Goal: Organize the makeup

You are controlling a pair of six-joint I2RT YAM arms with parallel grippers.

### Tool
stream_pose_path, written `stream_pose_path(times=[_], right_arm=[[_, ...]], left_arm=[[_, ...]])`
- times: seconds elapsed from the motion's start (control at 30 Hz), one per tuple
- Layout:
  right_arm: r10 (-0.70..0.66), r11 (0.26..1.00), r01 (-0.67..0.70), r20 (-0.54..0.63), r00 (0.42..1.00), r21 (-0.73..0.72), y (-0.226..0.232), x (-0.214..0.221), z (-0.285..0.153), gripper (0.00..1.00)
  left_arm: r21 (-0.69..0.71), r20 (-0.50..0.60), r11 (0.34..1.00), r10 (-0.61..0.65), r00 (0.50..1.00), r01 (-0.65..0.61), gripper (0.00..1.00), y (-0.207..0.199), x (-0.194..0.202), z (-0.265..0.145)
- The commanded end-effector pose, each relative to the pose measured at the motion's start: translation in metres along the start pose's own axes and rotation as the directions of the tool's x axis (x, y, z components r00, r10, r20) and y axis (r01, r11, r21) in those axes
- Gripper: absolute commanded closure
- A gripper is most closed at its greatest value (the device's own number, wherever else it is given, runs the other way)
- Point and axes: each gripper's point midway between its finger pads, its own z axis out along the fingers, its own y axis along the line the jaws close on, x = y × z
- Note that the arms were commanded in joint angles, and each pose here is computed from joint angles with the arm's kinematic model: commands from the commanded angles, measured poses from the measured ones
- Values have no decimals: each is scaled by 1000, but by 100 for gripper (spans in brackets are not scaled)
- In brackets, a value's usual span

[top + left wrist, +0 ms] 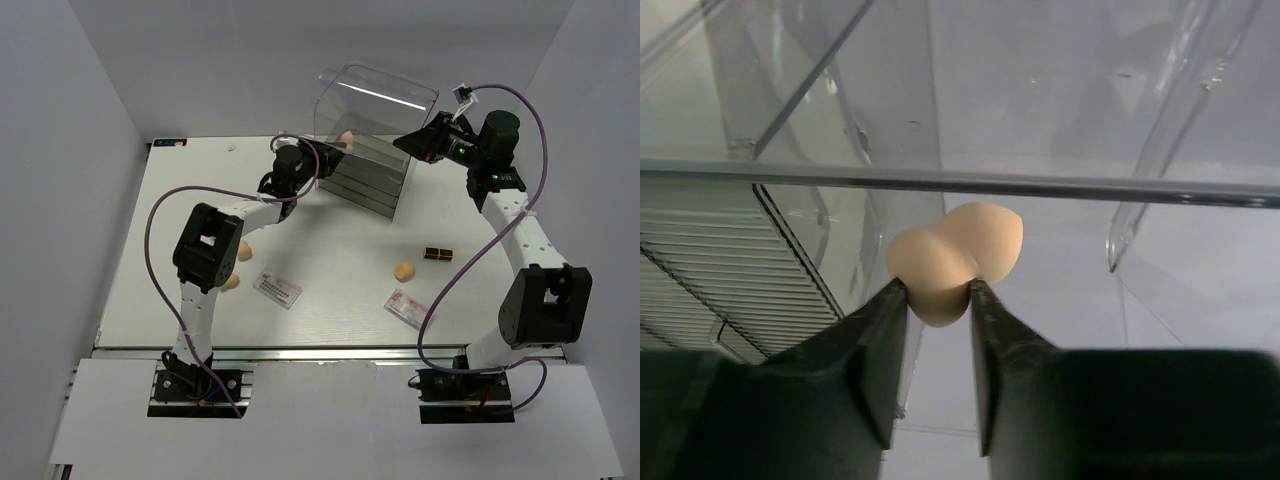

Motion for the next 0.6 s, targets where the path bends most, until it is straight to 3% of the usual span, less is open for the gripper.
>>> stream_pose_path(times=[0.0,0.13,0.33,0.47,0.57], right_arm=[[-106,991,112,74,992,-75,35,-28,-9,71],[-110,990,115,76,991,-76,36,-29,-9,71],[-107,991,113,78,991,-77,37,-28,-10,70],[-106,991,112,76,991,-78,37,-27,-10,70],[-105,991,111,74,992,-80,37,-26,-10,70]], left_arm=[[-22,8,1000,-13,1000,13,56,-10,2,7],[-13,4,1000,-15,1000,15,45,-18,4,12],[18,-7,1000,-23,1000,23,47,-32,5,10],[57,-11,998,-20,1000,20,78,-47,6,-4],[59,-7,998,37,999,-36,87,-57,8,-23]])
